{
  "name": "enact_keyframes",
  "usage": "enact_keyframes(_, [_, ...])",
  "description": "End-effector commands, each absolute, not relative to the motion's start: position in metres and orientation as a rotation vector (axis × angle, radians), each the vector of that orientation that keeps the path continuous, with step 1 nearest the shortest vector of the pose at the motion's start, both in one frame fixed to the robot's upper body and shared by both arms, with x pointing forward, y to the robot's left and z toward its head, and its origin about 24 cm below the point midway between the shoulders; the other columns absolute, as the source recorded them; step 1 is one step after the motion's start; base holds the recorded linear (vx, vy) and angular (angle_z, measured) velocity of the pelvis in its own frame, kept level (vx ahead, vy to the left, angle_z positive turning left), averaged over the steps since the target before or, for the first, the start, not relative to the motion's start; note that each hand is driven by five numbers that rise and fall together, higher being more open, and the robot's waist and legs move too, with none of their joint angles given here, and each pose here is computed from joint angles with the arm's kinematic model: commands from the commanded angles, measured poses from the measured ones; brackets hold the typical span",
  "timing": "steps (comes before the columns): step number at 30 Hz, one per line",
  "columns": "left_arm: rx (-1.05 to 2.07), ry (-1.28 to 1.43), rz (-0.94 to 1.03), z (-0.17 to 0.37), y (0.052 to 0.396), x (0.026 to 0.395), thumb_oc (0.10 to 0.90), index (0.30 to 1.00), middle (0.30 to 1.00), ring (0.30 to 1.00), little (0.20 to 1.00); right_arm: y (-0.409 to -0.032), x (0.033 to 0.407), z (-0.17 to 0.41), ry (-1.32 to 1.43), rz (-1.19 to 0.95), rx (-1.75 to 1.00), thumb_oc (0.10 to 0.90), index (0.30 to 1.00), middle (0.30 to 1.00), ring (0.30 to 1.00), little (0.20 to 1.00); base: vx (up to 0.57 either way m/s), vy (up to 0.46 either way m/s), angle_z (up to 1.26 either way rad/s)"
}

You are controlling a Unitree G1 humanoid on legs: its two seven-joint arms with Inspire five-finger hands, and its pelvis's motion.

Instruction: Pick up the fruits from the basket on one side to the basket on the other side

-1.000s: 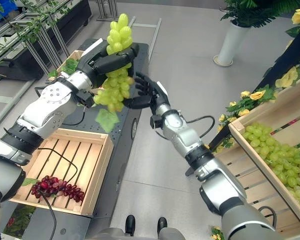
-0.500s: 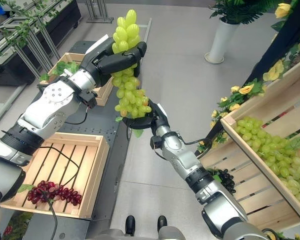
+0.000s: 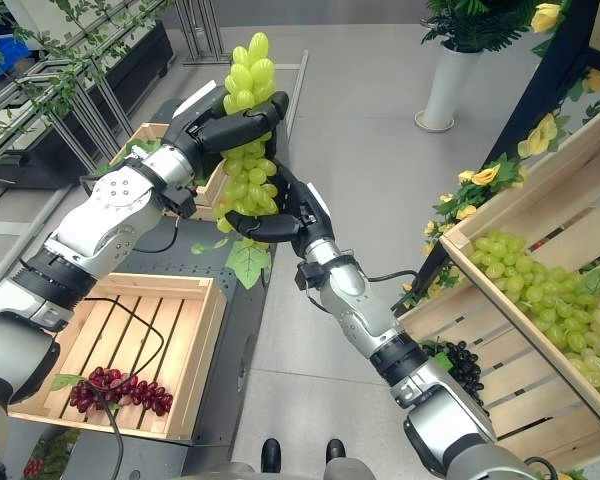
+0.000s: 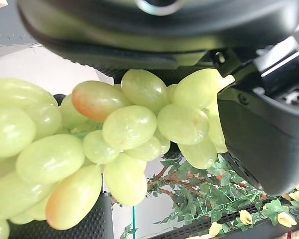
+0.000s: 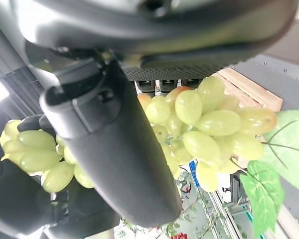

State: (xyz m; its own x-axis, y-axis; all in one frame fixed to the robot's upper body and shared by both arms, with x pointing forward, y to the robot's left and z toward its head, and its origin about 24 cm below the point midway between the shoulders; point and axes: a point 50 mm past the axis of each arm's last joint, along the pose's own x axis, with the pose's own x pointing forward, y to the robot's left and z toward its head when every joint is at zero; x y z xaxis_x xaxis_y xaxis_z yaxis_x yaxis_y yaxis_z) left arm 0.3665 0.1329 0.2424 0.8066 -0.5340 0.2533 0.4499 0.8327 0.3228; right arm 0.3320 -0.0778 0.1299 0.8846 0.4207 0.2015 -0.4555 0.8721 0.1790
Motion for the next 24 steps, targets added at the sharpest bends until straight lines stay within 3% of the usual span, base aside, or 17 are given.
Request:
enact_keyframes(1, [0.144,-0.569,-0.430,0.289,0.151,0.371,0.400,0.300,0.300,0.300,0.300,-0.066,0.328,0.183,-0.431,0.545,0.382,0.800,0.900,0.900,0.900,0.900,0.00,0.000,0.00])
enact_keyframes(16, [0.098,-0.573,-0.535,0.288,0.124,0.371,0.400,0.300,0.300,0.300,0.300,-0.039,0.334,0.170,-0.258,0.738,0.556,0.800,0.900,0.900,0.900,0.900,0.00,0.000,0.00])
enact_keyframes(17, [0.096,-0.574,-0.540,0.289,0.122,0.371,0.400,0.300,0.300,0.300,0.300,-0.038,0.335,0.170,-0.250,0.741,0.564,0.740,0.811,0.811,0.811,0.811,0.00,0.000,0.00])
enact_keyframes(18, [0.091,-0.575,-0.546,0.289,0.121,0.371,0.400,0.300,0.300,0.300,0.300,-0.038,0.336,0.168,-0.242,0.741,0.570,0.599,0.599,0.599,0.599,0.599,0.00,0.000,0.00])
enact_keyframes(20, [0.085,-0.579,-0.553,0.291,0.119,0.370,0.400,0.300,0.300,0.300,0.300,-0.039,0.338,0.168,-0.237,0.740,0.577,0.400,0.300,0.300,0.300,0.300,0.00,0.000,0.00])
enact_keyframes(24, [0.077,-0.583,-0.553,0.292,0.118,0.369,0.400,0.300,0.300,0.300,0.300,-0.040,0.339,0.169,-0.236,0.748,0.585,0.400,0.300,0.300,0.300,0.300,0.00,0.000,0.00])
